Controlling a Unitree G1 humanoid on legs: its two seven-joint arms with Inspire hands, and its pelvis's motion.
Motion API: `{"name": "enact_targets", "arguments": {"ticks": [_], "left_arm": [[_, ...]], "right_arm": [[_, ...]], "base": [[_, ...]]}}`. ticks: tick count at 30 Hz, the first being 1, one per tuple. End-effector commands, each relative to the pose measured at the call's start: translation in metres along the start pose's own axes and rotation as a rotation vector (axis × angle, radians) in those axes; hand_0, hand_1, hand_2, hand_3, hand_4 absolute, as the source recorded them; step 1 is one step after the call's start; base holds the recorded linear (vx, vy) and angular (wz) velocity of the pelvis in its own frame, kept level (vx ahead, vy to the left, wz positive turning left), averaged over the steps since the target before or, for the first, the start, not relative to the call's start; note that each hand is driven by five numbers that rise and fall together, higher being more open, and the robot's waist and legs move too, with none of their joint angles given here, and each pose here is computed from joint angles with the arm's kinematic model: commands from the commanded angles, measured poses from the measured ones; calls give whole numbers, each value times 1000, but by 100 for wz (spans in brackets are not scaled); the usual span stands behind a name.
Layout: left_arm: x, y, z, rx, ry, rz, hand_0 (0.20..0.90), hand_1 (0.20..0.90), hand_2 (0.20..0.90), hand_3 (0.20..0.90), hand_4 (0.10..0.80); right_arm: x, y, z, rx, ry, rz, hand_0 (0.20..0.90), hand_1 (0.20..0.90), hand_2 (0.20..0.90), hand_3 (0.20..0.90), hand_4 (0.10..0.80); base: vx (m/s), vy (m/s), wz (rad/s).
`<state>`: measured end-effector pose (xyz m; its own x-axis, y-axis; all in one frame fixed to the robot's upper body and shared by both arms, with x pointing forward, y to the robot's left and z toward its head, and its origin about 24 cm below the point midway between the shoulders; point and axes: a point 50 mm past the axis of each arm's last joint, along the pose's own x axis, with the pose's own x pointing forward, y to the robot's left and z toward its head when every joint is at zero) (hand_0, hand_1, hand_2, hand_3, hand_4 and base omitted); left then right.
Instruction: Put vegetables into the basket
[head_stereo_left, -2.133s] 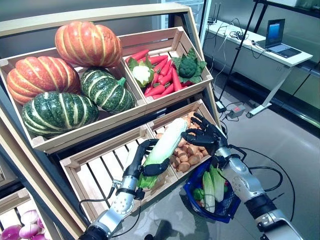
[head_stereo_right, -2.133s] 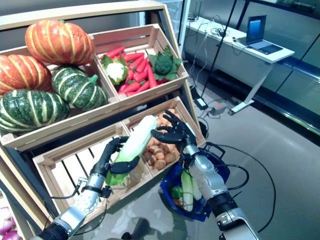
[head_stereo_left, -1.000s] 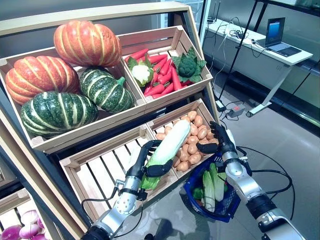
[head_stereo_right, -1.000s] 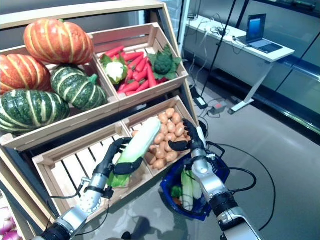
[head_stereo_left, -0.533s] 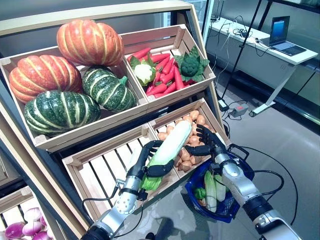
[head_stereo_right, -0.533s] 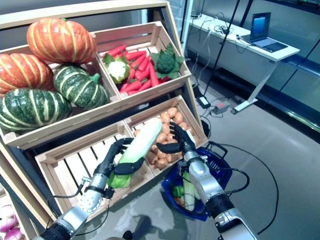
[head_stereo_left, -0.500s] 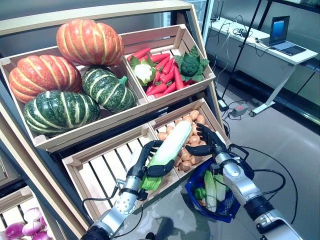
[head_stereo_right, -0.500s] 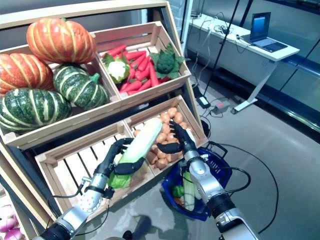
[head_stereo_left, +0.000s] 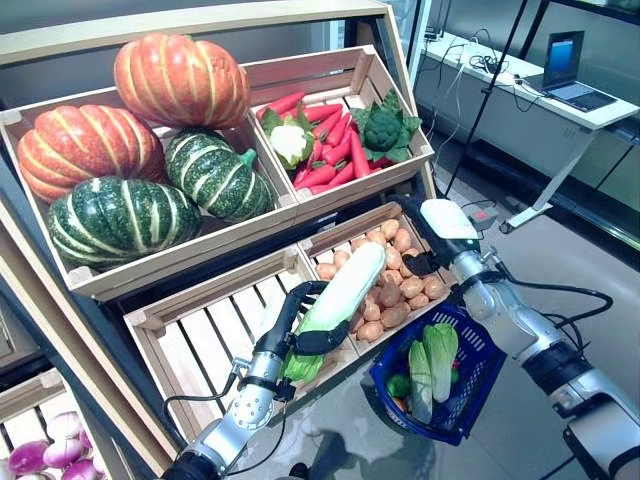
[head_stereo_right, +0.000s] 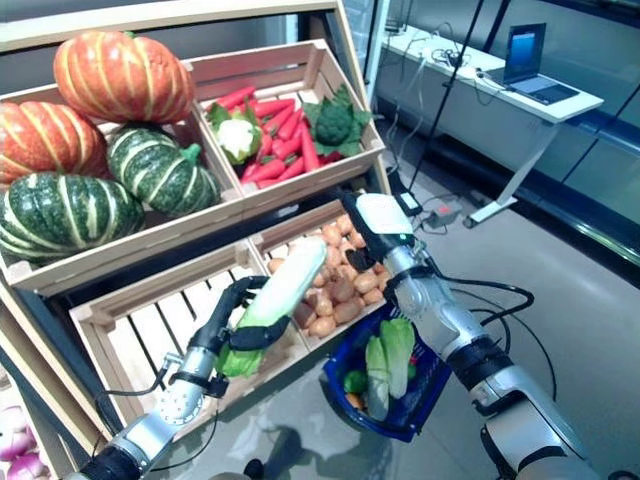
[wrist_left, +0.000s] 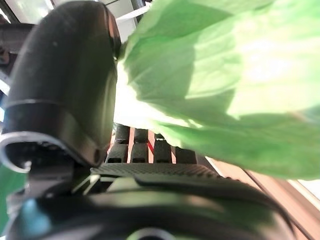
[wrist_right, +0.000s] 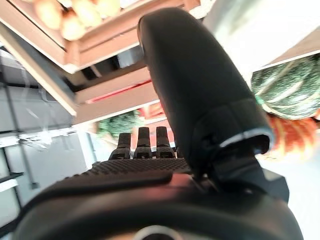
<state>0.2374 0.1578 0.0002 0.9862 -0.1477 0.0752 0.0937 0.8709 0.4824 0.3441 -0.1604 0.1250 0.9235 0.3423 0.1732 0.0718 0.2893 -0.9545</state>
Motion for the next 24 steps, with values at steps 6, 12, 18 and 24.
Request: {"name": "enact_targets", "arguments": {"ticks": [6,12,18,24], "left_arm": [[28,23,60,-46,-375,24,300,300,300,300,400],[27,23,59,-39,-381,7,300,300,300,300,400],[27,24,58,-32,-377,-1,300,300,300,300,400],[28,23,59,-33,-386,-22,300,300,300,300,400]], "right_arm": [[24,-44,36,-169,-245,36,900,900,900,900,800],[28,-38,43,-257,-292,217,900,900,900,900,800],[31,-35,51,-344,-351,322,900,900,900,900,800],[34,-34,67,-395,-445,322,900,900,900,900,800]], "base": [[2,-7,9],[0,0,0],[0,0,0],[1,-8,2]]}}
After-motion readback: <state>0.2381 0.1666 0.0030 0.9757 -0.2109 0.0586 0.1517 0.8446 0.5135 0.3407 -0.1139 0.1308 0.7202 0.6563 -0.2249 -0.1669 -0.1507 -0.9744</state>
